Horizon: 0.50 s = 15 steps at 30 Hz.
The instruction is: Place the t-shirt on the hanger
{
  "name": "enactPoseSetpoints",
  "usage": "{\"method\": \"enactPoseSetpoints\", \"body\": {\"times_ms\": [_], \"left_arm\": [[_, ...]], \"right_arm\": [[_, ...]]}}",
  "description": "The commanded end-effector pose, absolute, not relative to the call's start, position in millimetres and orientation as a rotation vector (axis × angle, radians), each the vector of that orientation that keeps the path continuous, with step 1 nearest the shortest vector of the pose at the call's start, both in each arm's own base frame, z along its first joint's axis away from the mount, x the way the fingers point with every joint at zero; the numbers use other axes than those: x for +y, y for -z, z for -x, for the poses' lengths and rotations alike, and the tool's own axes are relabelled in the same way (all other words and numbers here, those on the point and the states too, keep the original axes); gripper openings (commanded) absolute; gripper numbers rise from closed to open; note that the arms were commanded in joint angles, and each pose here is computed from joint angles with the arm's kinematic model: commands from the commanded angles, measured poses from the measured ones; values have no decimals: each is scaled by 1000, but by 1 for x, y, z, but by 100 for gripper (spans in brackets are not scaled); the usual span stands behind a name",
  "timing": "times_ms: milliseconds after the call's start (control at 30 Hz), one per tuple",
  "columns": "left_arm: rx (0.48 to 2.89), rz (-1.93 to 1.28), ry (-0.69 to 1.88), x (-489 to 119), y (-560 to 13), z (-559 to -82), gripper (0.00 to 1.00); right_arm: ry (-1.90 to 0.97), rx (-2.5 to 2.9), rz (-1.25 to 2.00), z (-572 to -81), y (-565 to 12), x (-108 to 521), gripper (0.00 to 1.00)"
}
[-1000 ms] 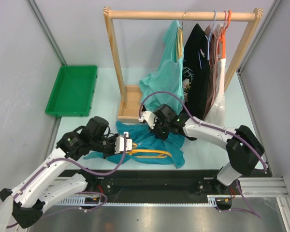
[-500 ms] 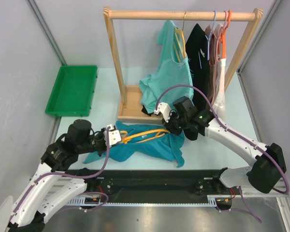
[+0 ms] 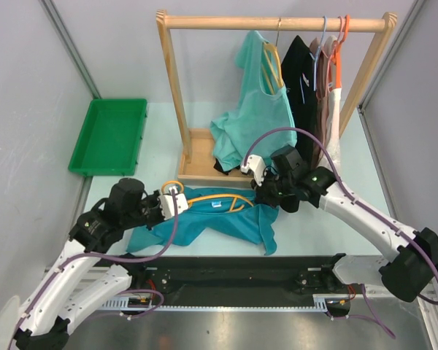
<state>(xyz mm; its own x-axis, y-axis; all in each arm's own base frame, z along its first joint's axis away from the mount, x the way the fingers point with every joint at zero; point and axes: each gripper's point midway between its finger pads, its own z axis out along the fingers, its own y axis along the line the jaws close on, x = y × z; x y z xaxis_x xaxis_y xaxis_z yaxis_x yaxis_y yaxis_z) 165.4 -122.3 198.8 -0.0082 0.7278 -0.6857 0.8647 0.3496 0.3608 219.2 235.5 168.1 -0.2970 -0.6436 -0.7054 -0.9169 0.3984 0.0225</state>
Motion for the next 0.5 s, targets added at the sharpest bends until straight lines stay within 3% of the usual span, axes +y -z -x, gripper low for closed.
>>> {"method": "enactPoseSetpoints", "body": {"times_ms": [0,467], "left_arm": [[1827,-1411,62,-104,-192,-179,0],[1841,-1456,-11,-102,-183,-190,1]], "right_arm": [[-555,2047,1295,-217,-188,223,0],[-639,1940,1346,-203,-225,252,0]]}}
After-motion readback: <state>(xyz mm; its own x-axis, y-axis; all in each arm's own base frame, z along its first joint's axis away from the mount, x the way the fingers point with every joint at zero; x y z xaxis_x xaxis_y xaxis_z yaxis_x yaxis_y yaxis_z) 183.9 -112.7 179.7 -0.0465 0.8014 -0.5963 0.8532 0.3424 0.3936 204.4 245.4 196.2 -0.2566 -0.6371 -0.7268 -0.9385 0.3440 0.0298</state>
